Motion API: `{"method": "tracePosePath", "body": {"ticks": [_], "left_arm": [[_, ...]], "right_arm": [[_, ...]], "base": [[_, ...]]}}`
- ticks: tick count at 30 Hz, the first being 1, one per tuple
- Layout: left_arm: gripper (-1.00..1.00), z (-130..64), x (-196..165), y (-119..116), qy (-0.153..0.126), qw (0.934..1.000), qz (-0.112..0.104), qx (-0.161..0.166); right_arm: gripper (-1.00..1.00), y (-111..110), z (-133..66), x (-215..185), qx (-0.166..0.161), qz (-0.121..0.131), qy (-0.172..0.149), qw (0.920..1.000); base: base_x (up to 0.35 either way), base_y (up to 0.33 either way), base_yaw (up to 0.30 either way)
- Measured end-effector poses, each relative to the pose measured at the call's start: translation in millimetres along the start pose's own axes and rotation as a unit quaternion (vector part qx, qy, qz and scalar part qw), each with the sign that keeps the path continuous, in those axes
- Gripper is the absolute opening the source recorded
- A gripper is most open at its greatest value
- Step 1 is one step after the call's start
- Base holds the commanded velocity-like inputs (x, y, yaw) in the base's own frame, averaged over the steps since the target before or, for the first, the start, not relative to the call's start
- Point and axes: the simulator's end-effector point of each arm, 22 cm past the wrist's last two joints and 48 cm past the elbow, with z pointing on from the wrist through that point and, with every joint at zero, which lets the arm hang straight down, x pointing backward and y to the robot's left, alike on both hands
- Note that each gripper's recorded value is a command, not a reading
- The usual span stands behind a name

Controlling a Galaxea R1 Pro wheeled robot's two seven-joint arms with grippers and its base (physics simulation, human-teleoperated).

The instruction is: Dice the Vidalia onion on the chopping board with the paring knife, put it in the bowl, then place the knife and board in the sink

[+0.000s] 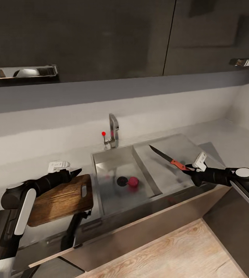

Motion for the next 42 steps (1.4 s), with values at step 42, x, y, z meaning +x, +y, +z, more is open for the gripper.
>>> {"method": "tracePosePath", "body": {"ticks": [42], "left_arm": [[1.00, -2.3, 32.7, 0.2, 0.020, 0.9996, -0.019, 0.002]], "right_arm": [[-1.00, 22.1, 11.0, -19.6, -0.030, 0.025, -0.028, 0.9988]], "base": [[0.013, -0.120, 0.000]]}}
